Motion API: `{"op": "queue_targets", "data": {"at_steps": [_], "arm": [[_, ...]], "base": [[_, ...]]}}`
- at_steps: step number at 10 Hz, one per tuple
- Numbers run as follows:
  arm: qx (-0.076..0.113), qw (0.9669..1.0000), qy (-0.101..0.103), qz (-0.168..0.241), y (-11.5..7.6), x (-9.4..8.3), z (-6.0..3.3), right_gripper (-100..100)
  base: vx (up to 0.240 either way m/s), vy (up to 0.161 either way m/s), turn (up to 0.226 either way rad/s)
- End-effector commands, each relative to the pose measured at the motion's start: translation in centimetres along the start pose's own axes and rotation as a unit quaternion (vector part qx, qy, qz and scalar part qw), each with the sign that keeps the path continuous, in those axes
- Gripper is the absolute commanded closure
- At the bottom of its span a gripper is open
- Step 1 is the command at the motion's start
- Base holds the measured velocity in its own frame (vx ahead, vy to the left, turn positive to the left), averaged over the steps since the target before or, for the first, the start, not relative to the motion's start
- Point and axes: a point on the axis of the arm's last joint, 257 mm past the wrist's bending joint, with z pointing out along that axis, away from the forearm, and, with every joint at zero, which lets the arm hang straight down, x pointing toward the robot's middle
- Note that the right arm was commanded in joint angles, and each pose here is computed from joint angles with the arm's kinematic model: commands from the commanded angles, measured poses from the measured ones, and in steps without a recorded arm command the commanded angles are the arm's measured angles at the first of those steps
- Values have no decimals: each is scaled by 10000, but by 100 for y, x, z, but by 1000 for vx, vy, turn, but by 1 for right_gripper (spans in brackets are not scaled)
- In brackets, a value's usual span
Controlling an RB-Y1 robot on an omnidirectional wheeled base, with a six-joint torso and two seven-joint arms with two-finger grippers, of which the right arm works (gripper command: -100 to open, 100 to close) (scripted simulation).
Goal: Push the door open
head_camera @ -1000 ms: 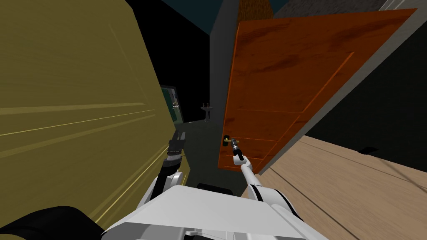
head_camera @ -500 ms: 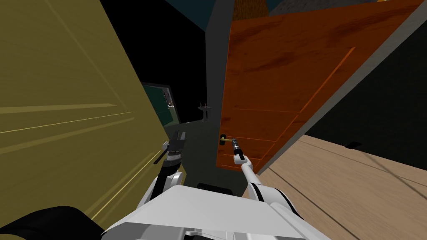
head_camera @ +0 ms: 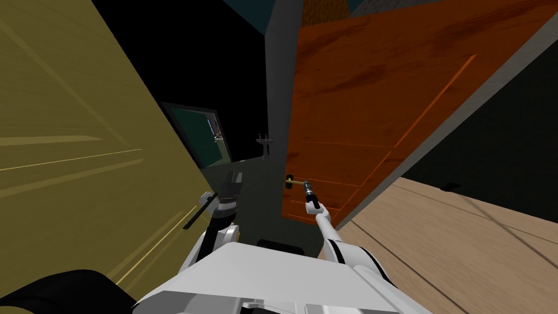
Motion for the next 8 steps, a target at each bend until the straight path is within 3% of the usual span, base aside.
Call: {"op": "queue_targets", "data": {"at_steps": [1, 2, 8], "arm": [[-71, 9998, -155, -78, 57, -193, 15, 100], [-48, 9999, -126, -55, 22, -116, -7, -100], [-115, 9995, -301, -76, 63, -137, 11, -100]], "base": [[163, -20, -204], [26, 3, 12], [-86, 2, 54]]}}
